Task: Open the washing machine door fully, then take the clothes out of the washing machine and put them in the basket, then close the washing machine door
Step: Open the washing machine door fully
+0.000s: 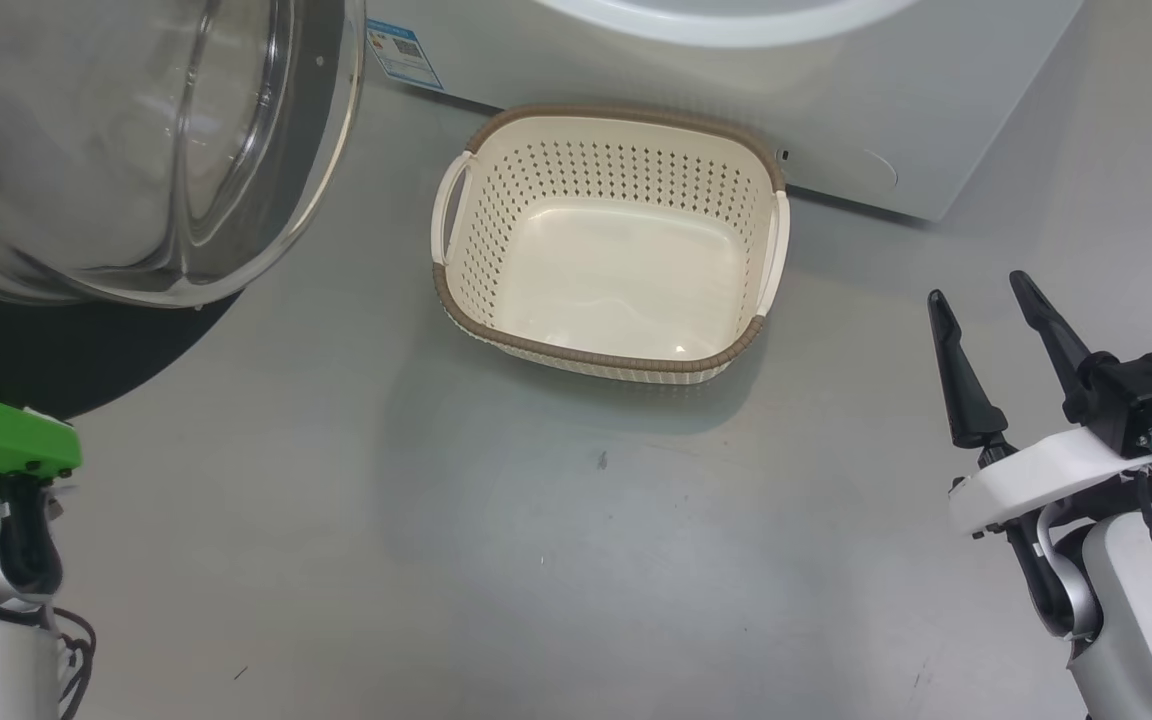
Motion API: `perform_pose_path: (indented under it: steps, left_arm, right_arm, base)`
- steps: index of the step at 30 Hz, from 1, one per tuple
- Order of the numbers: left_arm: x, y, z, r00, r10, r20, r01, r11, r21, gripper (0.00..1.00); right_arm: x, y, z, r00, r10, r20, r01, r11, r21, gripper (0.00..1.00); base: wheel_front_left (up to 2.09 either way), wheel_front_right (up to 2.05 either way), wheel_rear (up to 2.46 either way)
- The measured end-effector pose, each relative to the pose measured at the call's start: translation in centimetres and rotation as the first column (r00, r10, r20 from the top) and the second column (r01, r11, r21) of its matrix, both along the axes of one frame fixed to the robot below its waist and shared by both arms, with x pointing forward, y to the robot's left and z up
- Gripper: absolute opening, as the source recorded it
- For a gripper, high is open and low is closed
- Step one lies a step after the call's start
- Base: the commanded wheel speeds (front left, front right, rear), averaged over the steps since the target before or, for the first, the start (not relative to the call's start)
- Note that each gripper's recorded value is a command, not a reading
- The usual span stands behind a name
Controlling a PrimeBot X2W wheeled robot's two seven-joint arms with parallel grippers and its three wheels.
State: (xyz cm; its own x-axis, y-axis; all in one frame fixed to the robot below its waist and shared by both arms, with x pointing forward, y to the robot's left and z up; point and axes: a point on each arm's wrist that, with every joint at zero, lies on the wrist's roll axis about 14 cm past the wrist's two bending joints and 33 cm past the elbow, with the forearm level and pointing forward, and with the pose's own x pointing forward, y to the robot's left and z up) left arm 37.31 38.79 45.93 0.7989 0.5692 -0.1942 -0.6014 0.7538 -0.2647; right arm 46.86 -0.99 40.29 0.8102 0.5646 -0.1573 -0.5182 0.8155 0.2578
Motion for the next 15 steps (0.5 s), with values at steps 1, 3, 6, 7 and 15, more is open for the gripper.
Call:
perform_pose_path:
  steps: [1,3,6,7,15]
  left_arm:
    - [0.0,0.3,-0.1,1.0,0.009,-0.004,-0.009,1.0,0.001,0.0]
    - [-0.1,1.1,-0.3,1.0,0.028,-0.012,-0.028,1.0,0.006,0.0]
    - [-0.3,2.3,-0.5,0.998,0.057,-0.025,-0.057,0.998,0.016,0.0]
    - [-0.3,2.7,-0.5,0.997,0.065,-0.028,-0.065,0.998,0.019,0.0]
    - [-0.1,5.1,-0.3,0.992,0.118,-0.032,-0.116,0.992,0.054,0.0]
  right_arm:
    - [0.2,-0.1,-0.2,1.0,-0.001,0.0,0.001,1.0,-0.001,1.0]
    - [0.5,-0.3,-0.5,1.0,-0.002,-0.005,0.002,1.0,-0.006,1.0]
    - [0.8,-0.6,-1.0,1.0,-0.005,-0.013,0.005,1.0,-0.013,1.0]
    - [0.9,-0.7,-1.2,1.0,-0.007,-0.016,0.007,1.0,-0.015,1.0]
    - [1.2,-1.0,-2.4,0.999,-0.007,-0.039,0.006,1.0,-0.027,1.0]
  base:
    - [0.0,0.0,0.0]
    - [0.0,0.0,0.0]
    - [0.0,0.0,0.0]
    - [0.0,0.0,0.0]
    - [0.0,0.0,0.0]
